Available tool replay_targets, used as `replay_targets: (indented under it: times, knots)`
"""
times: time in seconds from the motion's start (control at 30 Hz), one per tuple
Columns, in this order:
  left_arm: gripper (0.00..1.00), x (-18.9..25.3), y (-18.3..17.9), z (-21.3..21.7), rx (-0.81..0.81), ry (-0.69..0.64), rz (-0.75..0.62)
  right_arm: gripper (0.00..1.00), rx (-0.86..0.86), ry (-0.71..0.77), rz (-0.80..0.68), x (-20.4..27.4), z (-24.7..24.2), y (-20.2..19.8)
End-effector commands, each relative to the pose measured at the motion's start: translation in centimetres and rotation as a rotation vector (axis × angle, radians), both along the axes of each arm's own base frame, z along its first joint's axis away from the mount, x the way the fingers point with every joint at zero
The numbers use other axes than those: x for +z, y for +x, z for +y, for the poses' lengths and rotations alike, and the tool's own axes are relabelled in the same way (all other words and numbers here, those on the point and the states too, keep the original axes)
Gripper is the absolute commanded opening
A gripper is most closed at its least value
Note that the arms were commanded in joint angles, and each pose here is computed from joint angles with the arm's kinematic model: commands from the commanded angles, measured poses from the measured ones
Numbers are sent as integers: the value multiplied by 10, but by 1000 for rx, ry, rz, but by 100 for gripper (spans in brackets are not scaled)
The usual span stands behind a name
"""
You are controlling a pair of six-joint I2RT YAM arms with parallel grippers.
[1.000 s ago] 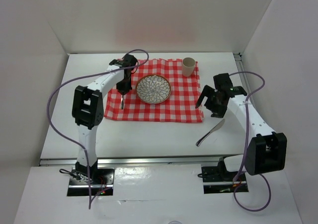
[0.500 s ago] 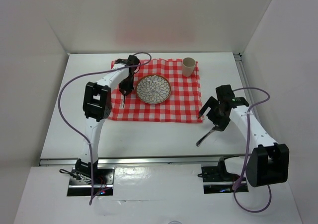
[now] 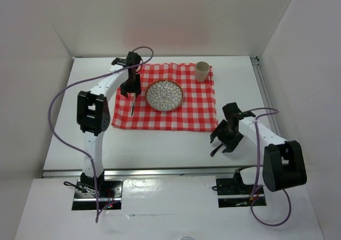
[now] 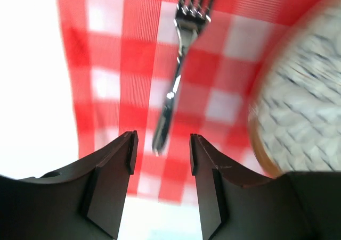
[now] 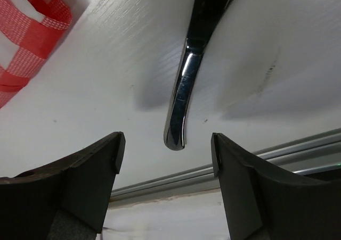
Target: Set the dinner table for one person
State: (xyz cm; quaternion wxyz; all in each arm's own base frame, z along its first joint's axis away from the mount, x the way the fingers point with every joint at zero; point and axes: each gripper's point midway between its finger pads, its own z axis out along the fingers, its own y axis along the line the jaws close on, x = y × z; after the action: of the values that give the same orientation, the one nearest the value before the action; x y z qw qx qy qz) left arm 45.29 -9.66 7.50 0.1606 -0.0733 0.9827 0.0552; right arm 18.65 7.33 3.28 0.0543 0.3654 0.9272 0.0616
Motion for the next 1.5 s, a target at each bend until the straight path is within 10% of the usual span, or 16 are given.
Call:
replay_targets:
  times: [0.0,0.5,0.97,1.2,1.47]
  knots:
    - [61,105,-8,-11,33,-140,-233,75,-2,-34,-28,-11,5,13]
    - [61,163,-81,-9,3,-251,-361,61,-28,-114,-12,-43,-19,22]
    - [61,177,-84,-11,-6,-271,-385,9,-43,-137,-73,-25,-26,40]
    - [61,181,-83,-13,-11,-281,-393,2,104,-310,-204,38,-44,78]
    - [61,179,-85,-14,-15,-289,-391,4,550,-156,-407,97,34,149]
